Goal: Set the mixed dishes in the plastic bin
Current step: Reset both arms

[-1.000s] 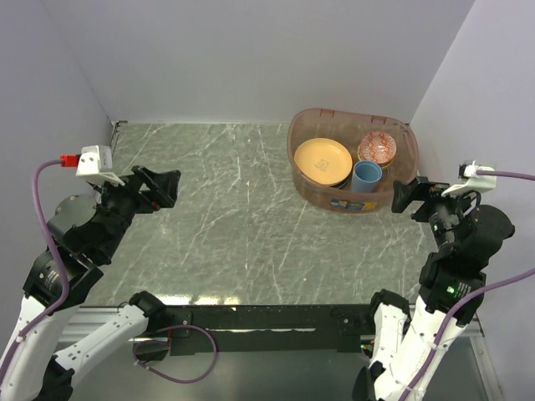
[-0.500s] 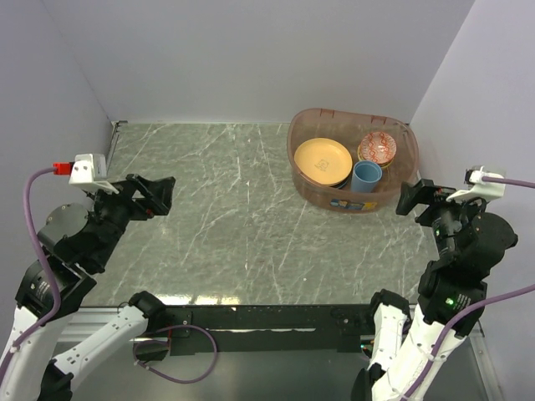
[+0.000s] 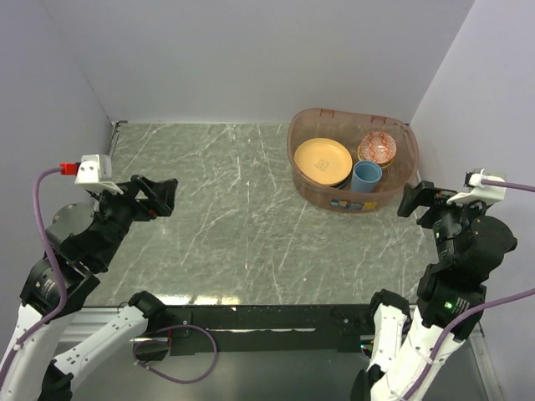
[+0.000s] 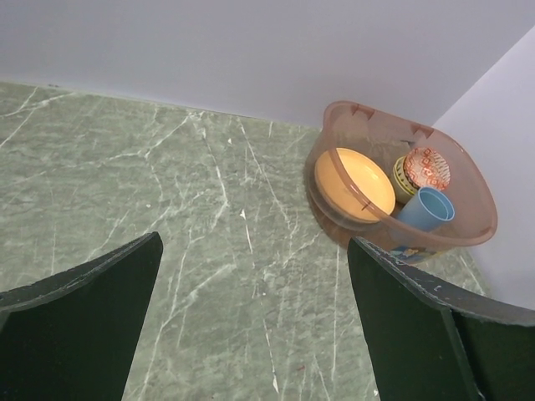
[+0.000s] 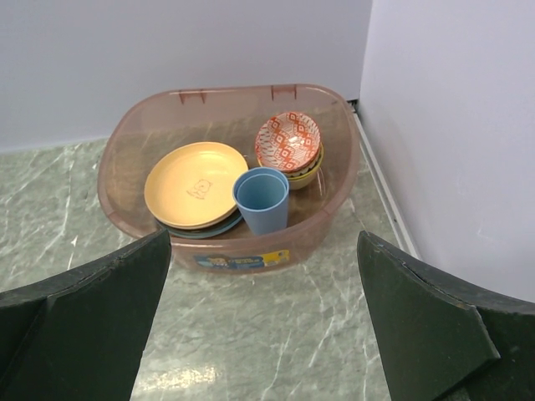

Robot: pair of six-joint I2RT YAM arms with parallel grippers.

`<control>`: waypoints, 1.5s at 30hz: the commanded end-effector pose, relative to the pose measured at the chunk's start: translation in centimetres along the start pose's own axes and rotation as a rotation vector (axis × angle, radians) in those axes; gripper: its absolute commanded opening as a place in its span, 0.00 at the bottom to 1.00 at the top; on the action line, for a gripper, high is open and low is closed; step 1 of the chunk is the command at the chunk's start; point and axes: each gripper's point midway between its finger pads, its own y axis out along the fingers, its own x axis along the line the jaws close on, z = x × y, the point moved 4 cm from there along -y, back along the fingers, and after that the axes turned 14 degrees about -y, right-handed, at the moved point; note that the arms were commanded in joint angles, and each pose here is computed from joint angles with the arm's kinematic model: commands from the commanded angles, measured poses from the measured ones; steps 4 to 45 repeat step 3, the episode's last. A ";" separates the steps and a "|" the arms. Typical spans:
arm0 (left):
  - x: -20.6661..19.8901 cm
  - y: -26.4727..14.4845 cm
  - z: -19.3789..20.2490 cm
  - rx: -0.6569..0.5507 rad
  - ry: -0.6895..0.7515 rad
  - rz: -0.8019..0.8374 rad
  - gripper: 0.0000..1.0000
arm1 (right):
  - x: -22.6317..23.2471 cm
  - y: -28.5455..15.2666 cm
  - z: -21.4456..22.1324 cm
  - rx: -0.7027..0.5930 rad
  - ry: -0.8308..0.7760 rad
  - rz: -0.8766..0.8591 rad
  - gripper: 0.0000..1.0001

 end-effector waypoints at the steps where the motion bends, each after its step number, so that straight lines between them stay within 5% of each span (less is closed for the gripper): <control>1: -0.4 0.2 -0.4 -0.023 0.009 0.021 0.99 | -0.2 -0.4 -0.9 -0.033 -0.020 0.016 1.00; 45: -0.4 0.3 -0.4 -0.024 0.007 0.020 0.99 | -0.1 -0.3 -0.9 -0.033 -0.027 0.005 1.00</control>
